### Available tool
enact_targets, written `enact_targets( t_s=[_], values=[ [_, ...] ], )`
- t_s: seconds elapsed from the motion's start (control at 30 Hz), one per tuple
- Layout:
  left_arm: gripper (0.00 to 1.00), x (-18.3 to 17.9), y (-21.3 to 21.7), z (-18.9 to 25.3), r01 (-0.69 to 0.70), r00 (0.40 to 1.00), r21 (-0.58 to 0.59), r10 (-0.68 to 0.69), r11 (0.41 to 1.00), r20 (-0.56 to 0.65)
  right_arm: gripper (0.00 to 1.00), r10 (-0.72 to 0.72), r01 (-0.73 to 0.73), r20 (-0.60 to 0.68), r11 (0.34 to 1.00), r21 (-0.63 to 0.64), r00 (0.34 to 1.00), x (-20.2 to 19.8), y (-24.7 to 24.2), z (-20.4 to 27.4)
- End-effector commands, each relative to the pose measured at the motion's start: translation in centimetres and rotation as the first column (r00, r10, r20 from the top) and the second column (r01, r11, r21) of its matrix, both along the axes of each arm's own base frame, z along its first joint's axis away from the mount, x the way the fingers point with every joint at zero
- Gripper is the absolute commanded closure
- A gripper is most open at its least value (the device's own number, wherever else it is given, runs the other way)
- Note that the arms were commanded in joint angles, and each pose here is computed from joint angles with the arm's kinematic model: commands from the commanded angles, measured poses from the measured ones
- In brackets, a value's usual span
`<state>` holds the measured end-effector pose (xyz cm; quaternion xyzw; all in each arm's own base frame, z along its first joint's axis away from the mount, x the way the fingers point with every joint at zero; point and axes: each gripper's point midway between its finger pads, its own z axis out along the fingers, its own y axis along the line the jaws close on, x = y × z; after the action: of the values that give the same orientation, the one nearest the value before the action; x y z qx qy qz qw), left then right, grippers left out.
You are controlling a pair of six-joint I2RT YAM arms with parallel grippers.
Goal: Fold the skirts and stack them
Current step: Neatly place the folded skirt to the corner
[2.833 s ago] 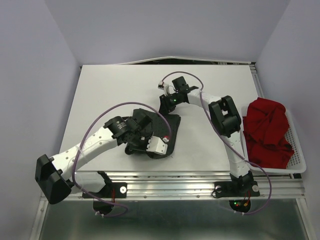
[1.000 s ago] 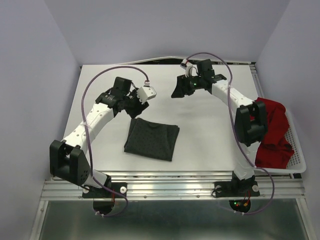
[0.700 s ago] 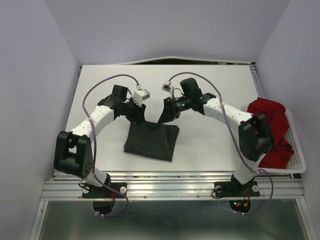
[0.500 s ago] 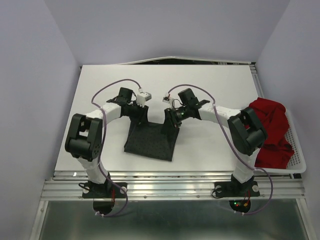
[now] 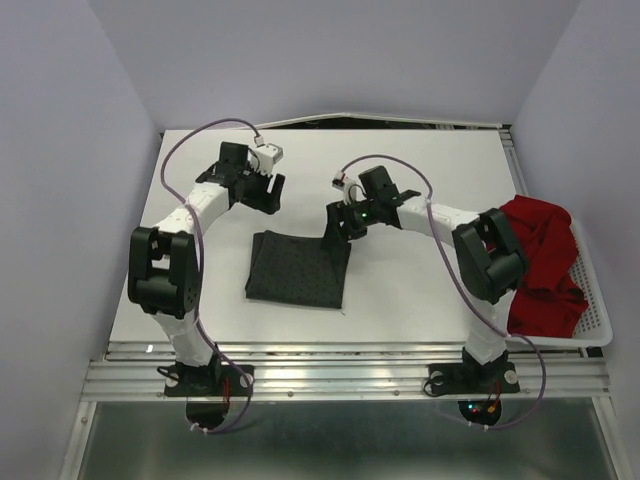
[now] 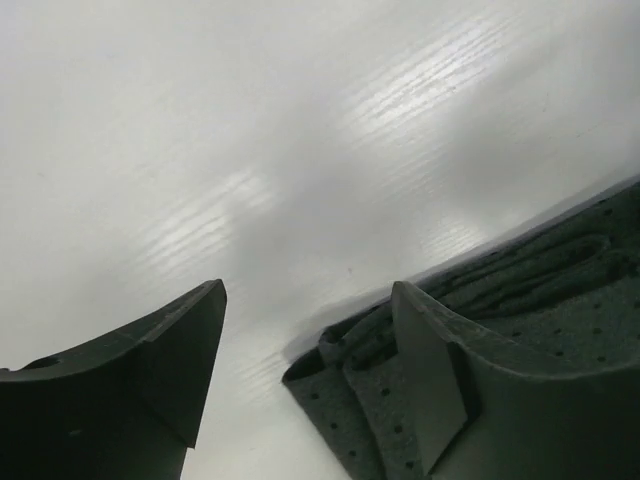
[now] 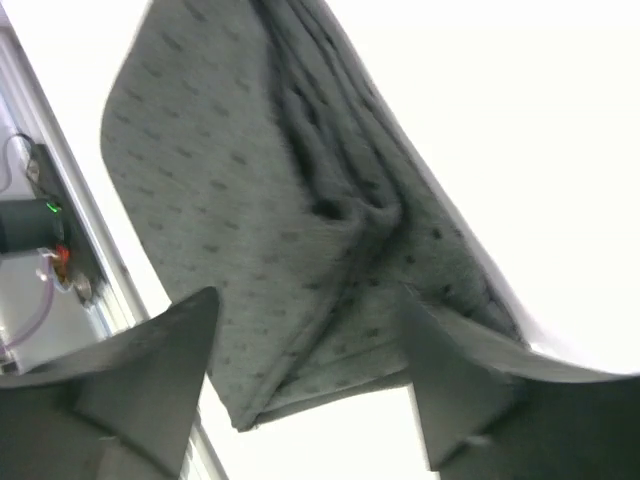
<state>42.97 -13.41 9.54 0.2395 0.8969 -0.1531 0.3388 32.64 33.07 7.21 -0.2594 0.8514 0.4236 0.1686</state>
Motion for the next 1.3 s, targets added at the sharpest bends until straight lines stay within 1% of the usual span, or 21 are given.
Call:
enact_targets(
  t_s=[0.0, 0.03, 0.07, 0.17, 0.2, 0.23, 0.33, 0.4, 0.47, 0.57, 0.63, 0.7, 0.8, 0.87, 0.93, 1.07, 1.1, 1.13, 1.2, 1.23, 1.27],
  values=[
    [0.19, -0.6, 1.3, 7.9, -0.038, 0.985, 0.121, 0.017, 0.992, 0.172, 0.10, -0.099, 0.076, 0.211, 0.990, 0.116, 0.972, 2.5, 0.1, 10.5],
    [0.19, -1.8, 0.6, 8.6, -0.050, 0.983, 0.134, 0.025, 0.990, 0.181, 0.00, -0.127, 0.101, 0.228, 0.987, 0.122, 0.965, 2.8, -0.6, 11.5],
    [0.19, -2.8, 0.4, 8.4, -0.062, 0.985, 0.148, 0.037, 0.987, 0.169, 0.00, -0.176, 0.144, 0.267, 0.980, 0.136, 0.947, 3.5, -1.8, 13.4],
    [0.19, -6.6, -1.5, 7.6, -0.059, 0.991, 0.175, 0.038, 0.983, 0.125, 0.00, -0.275, 0.252, 0.301, 0.961, 0.113, 0.913, 4.6, -4.9, 14.6],
    [0.19, -7.4, -1.8, 7.4, -0.067, 0.992, 0.182, 0.046, 0.981, 0.120, 0.00, -0.318, 0.297, 0.324, 0.948, 0.113, 0.891, 5.5, -7.0, 15.5],
    [0.18, -9.2, -2.9, 6.4, -0.047, 0.996, 0.181, 0.032, 0.982, 0.085, 0.00, -0.341, 0.328, 0.320, 0.940, 0.095, 0.884, 5.6, -8.2, 15.4],
    [0.18, -11.8, -4.2, 3.8, -0.030, 0.999, 0.175, 0.032, 0.984, -0.008, 0.00, -0.409, 0.412, 0.313, 0.909, 0.059, 0.857, 6.4, -12.2, 15.1],
    [0.18, -13.2, -5.2, 2.1, -0.004, 0.998, 0.188, 0.017, 0.982, -0.068, 0.00, -0.448, 0.460, 0.312, 0.887, 0.036, 0.838, 6.8, -14.4, 14.5],
    [0.18, -14.2, -5.6, -0.4, 0.020, 0.988, 0.221, 0.014, 0.975, -0.154, 0.00, -0.453, 0.470, 0.326, 0.882, 0.029, 0.830, 6.6, -15.1, 14.4],
    [0.18, -14.4, -5.8, -3.1, 0.035, 0.970, 0.257, 0.029, 0.966, -0.241, 0.00, -0.454, 0.480, 0.331, 0.877, 0.003, 0.827, 6.9, -15.8, 14.2],
    [0.19, -14.1, -5.0, -5.4, 0.029, 0.954, 0.321, 0.070, 0.947, -0.293, 0.00, -0.446, 0.475, 0.339, 0.880, -0.004, 0.828, 7.3, -15.8, 14.5],
    [0.20, -13.5, -3.8, -6.5, 0.008, 0.943, 0.343, 0.107, 0.939, -0.316, 0.00, -0.450, 0.483, 0.348, 0.875, -0.012, 0.823, 7.8, -16.3, 14.3],
    [0.21, -11.4, 1.1, -8.1, -0.079, 0.913, 0.430, 0.239, 0.899, -0.332, 0.00, -0.452, 0.493, 0.360, 0.870, -0.026, 0.816, 8.1, -16.9, 14.0],
    [0.22, -11.3, 4.8, -8.6, -0.134, 0.870, 0.461, 0.327, 0.877, -0.368, 0.00, -0.446, 0.489, 0.359, 0.872, -0.034, 0.820, 8.0, -16.9, 13.6],
    [0.22, -11.5, 8.0, -8.9, -0.156, 0.853, 0.493, 0.369, 0.856, -0.370, 0.00, -0.450, 0.494, 0.357, 0.869, -0.038, 0.819, 8.2, -17.3, 13.3],
    [0.22, -12.2, 12.9, -9.0, -0.138, 0.861, 0.582, 0.387, 0.802, -0.329, 0.00, -0.442, 0.484, 0.344, 0.874, -0.042, 0.828, 8.0, -17.1, 12.8],
    [0.22, -12.5, 14.8, -9.2, -0.162, 0.842, 0.577, 0.418, 0.800, -0.342, 0.00, -0.440, 0.482, 0.341, 0.875, -0.044, 0.831, 8.0, -17.1, 12.7],
    [0.22, -12.5, 15.9, -9.2, -0.126, 0.852, 0.582, 0.388, 0.803, -0.351, 0.00, -0.439, 0.481, 0.338, 0.876, -0.045, 0.832, 8.0, -17.1, 12.6],
    [0.16, -12.9, 18.6, -9.2, -0.124, 0.849, 0.587, 0.392, 0.800, -0.354, 0.00, -0.435, 0.476, 0.334, 0.878, -0.048, 0.836, 7.9, -17.1, 12.3],
    [0.14, -12.9, 19.7, -9.1, -0.068, 0.868, 0.591, 0.340, 0.804, -0.362, 0.00, -0.433, 0.474, 0.332, 0.879, -0.049, 0.838, 7.8, -17.0, 12.2],
    [0.12, -12.9, 20.7, -9.0, -0.057, 0.872, 0.592, 0.329, 0.804, -0.363, 0.00, -0.433, 0.474, 0.333, 0.879, -0.048, 0.837, 7.8, -17.0, 12.3]
  ],
)
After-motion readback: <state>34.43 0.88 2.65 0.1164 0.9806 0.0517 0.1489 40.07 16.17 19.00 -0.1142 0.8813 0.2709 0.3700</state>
